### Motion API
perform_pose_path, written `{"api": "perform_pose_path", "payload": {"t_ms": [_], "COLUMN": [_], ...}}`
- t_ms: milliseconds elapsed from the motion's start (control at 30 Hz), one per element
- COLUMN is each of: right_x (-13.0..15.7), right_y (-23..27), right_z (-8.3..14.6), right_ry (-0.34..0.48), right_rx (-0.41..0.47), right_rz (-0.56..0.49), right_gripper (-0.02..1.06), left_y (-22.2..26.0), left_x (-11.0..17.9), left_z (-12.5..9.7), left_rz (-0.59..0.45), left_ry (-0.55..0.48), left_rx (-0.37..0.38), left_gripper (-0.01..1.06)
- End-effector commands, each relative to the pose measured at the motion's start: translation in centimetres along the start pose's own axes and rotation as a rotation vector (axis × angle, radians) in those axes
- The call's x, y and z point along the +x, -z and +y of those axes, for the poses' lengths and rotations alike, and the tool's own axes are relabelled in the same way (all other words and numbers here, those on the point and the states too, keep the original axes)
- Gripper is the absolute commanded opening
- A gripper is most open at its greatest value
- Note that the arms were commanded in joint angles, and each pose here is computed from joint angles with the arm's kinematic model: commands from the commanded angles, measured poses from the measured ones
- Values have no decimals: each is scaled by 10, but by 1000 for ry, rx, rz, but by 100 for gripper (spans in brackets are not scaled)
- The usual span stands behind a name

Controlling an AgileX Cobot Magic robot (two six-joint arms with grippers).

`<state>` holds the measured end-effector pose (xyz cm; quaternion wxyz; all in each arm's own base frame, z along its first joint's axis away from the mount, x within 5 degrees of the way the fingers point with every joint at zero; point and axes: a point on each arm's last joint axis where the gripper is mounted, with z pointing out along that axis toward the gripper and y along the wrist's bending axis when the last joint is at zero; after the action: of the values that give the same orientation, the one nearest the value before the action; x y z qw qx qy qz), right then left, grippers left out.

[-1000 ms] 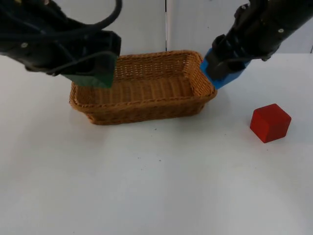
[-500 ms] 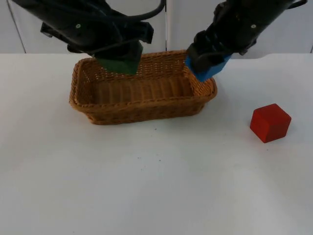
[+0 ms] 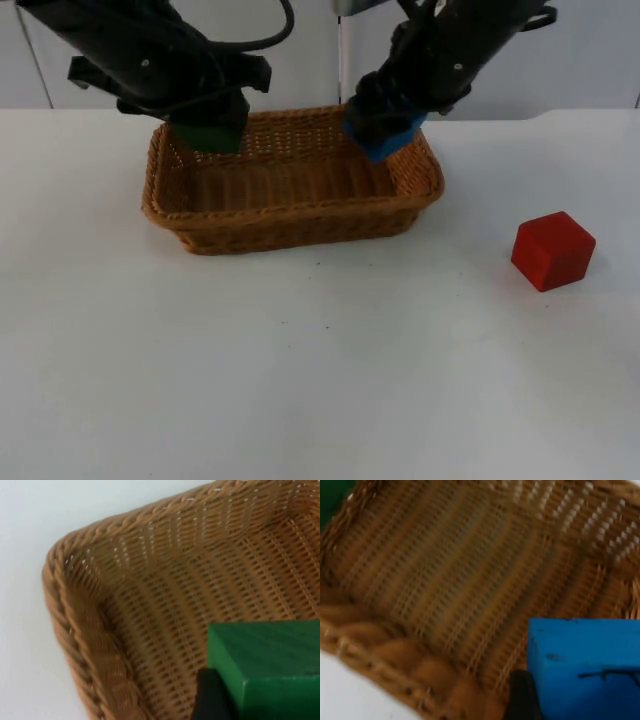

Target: Pick up one cube with each hand and place exactly two cubes into the same basket, leaving the remaining cube outside.

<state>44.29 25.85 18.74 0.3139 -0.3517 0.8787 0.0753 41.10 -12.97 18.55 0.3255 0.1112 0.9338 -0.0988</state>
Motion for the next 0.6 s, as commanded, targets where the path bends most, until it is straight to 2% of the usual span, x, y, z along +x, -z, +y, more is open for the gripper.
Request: {"api": "perform_pose_path", "payload": {"t_ms": [0, 267, 333, 567], "right_x": [-7, -18, -18, -7], "right_y": [-5, -30, -35, -49], "right_z": [-1, -7, -10, -23], "right_ry": [4, 4, -17, -65], "right_rx": [4, 15, 15, 26], "right_rz": [-23, -64, -67, -55], "right_gripper": [0, 0, 0, 0], "left_y": [-4, -36, -44, -56], "left_x": [-5, -1, 2, 6], "left_z": [0, 10, 20, 28], "left_rz": [-13, 8, 0, -16], "left_ry": [-1, 7, 29, 60], "left_rx": [5, -14, -30, -44], "left_gripper": [0, 0, 0, 0]}}
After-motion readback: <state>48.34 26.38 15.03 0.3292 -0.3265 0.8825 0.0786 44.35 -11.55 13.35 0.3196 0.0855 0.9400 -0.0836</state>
